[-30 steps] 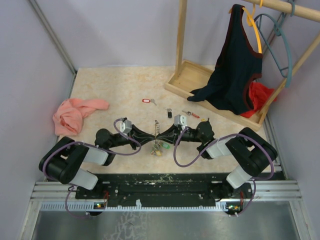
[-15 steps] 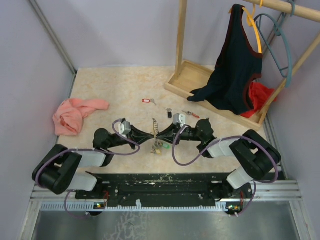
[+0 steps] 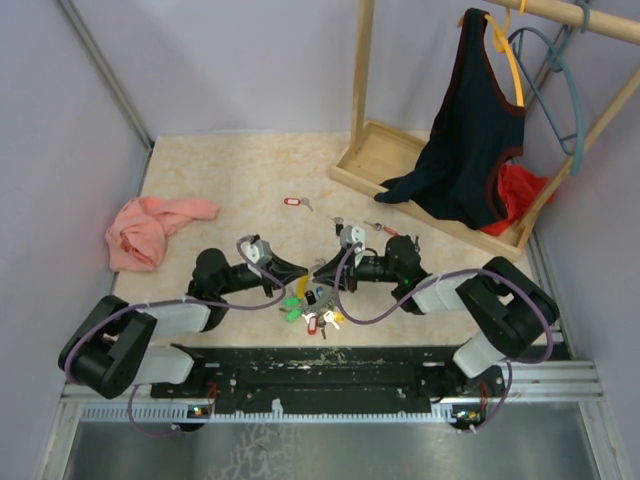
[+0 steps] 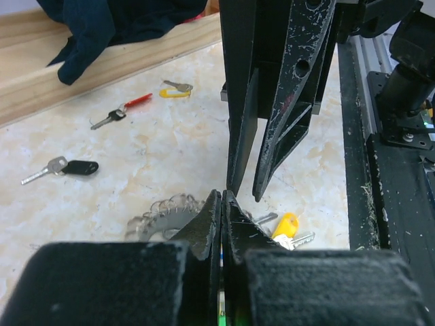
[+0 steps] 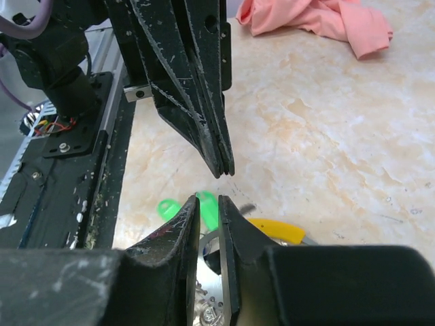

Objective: Put the keys on the keyring

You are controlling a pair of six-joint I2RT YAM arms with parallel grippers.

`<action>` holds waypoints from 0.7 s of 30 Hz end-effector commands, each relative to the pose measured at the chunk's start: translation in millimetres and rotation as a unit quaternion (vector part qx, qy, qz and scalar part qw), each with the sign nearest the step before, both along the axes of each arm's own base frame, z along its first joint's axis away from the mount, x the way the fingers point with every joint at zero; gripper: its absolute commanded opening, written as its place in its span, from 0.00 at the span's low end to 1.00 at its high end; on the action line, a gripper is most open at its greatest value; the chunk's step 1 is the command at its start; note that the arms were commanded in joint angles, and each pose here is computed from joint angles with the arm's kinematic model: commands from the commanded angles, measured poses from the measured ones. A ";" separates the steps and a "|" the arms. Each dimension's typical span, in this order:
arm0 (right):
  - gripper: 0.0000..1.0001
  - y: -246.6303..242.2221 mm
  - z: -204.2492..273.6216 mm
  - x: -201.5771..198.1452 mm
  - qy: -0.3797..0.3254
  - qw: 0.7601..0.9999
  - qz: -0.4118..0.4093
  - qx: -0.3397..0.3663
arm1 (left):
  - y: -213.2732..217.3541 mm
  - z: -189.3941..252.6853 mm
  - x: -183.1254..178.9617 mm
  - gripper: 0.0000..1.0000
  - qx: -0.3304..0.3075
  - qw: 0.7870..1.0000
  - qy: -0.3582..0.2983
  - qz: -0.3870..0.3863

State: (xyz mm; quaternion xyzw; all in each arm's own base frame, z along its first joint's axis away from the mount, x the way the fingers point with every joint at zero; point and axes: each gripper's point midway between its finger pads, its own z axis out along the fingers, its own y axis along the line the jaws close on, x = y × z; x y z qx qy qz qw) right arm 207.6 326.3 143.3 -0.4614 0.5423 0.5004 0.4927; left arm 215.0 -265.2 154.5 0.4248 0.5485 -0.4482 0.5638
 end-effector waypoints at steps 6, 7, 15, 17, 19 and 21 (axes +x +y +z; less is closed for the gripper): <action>0.20 -7.9 -11.3 43.6 0.040 0.991 -0.115 -0.061 | -1.4 -20.7 22.8 0.11 0.028 0.996 0.073 0.049; 0.21 -13.2 -16.7 46.7 0.052 0.986 -0.134 -0.080 | -1.8 -23.3 21.9 0.15 0.031 0.995 0.086 0.050; 0.28 -54.3 -61.5 34.3 0.207 0.928 -0.229 -0.209 | -16.0 -55.0 20.1 0.31 0.095 0.974 0.179 0.100; 0.28 -58.9 -68.1 27.8 0.231 0.918 -0.231 -0.225 | -21.5 -61.9 16.6 0.32 0.106 0.969 0.199 0.101; 0.28 -62.0 -76.5 23.8 0.250 0.908 -0.234 -0.241 | -26.1 -68.1 15.1 0.32 0.116 0.965 0.214 0.102; 0.28 -63.3 -84.9 21.5 0.269 0.900 -0.234 -0.253 | -29.3 -77.4 15.2 0.32 0.130 0.959 0.227 0.108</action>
